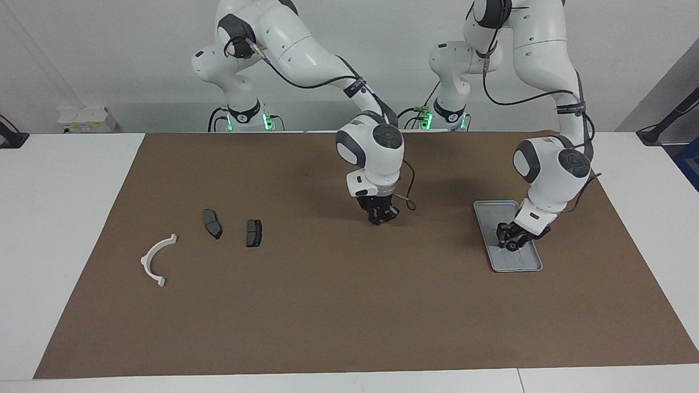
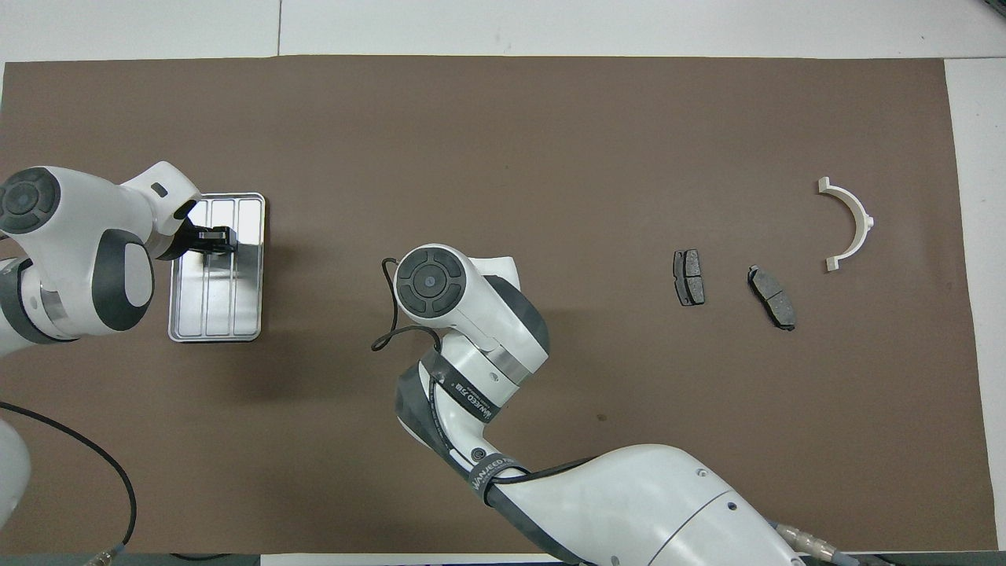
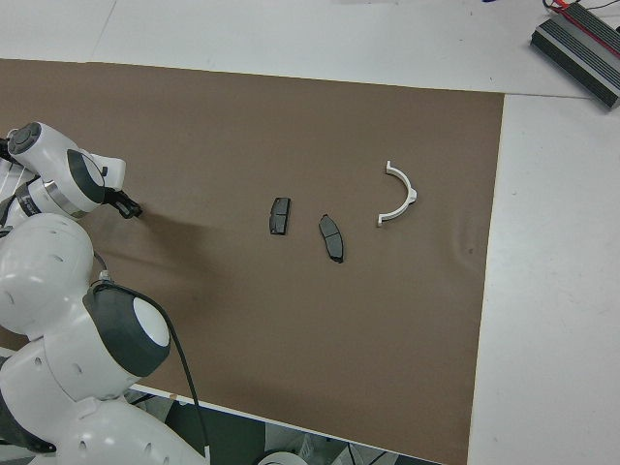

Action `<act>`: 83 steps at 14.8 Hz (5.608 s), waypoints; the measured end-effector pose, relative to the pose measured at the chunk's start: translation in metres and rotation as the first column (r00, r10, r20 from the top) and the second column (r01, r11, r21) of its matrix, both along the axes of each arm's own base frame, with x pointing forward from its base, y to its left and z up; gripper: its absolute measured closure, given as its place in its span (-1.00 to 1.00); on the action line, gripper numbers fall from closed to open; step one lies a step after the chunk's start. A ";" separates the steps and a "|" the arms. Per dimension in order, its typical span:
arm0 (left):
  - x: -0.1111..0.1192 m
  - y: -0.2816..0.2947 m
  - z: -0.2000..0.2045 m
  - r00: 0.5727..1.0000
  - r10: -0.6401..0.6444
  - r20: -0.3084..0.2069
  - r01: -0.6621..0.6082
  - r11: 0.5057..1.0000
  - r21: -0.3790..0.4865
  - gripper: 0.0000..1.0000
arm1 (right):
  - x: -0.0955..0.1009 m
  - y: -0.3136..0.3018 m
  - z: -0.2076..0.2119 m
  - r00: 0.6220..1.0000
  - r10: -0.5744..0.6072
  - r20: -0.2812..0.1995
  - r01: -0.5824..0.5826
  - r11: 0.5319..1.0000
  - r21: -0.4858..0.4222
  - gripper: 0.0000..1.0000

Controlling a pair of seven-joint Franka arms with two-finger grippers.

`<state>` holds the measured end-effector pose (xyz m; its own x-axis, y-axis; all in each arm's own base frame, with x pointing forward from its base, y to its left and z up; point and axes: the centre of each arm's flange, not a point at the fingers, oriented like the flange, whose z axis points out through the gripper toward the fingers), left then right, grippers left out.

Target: Place bearing gear from tray to pile

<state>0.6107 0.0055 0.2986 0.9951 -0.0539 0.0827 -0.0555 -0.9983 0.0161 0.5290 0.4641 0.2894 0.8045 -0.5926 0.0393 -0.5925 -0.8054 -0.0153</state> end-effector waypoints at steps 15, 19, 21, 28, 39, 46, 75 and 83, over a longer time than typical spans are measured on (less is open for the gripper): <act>0.005 -0.181 0.147 0.971 0.228 -0.075 -0.231 0.972 -0.038 0.30 | 0.120 -0.328 0.171 0.822 0.559 -0.109 -0.561 0.827 0.011 0.52; -0.069 -0.352 0.135 0.950 0.305 -0.072 -0.308 0.951 -0.030 0.30 | 0.133 -0.405 0.119 0.755 0.652 -0.065 -0.654 0.757 0.002 0.52; -0.097 -0.400 0.111 0.942 0.329 -0.062 -0.332 0.943 -0.036 0.30 | 0.133 -0.418 0.092 0.740 0.672 -0.038 -0.672 0.740 -0.017 0.52; -0.102 -0.422 0.019 0.937 0.348 -0.001 -0.348 0.937 -0.026 0.30 | 0.145 -0.460 0.017 0.693 0.721 0.014 -0.719 0.692 -0.064 0.52; -0.108 -0.413 -0.001 0.940 0.340 0.018 -0.340 0.940 -0.036 0.15 | 0.149 -0.467 -0.001 0.688 0.726 0.023 -0.723 0.687 -0.071 -0.15; -0.047 -0.327 0.150 0.929 0.363 0.075 -0.360 0.932 -0.044 -1.00 | 0.140 -0.435 0.075 0.676 0.737 -0.010 -0.737 0.675 -0.039 -1.00; -0.084 -0.013 0.326 0.991 0.098 -0.094 -0.097 0.995 0.011 -1.00 | 0.023 -0.029 0.003 0.998 0.002 0.064 -0.003 1.000 0.022 -0.95; -0.090 -0.014 0.326 0.990 0.056 -0.126 -0.055 0.998 0.013 -1.00 | 0.023 -0.029 -0.007 0.998 0.004 0.056 -0.005 1.000 0.016 -0.29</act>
<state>0.5210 -0.0087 0.6246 0.9990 0.0014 -0.0443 0.0019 -0.9999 0.0103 0.5515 0.4352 0.2826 0.8041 -0.5898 0.0745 -0.5866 -0.8076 -0.0611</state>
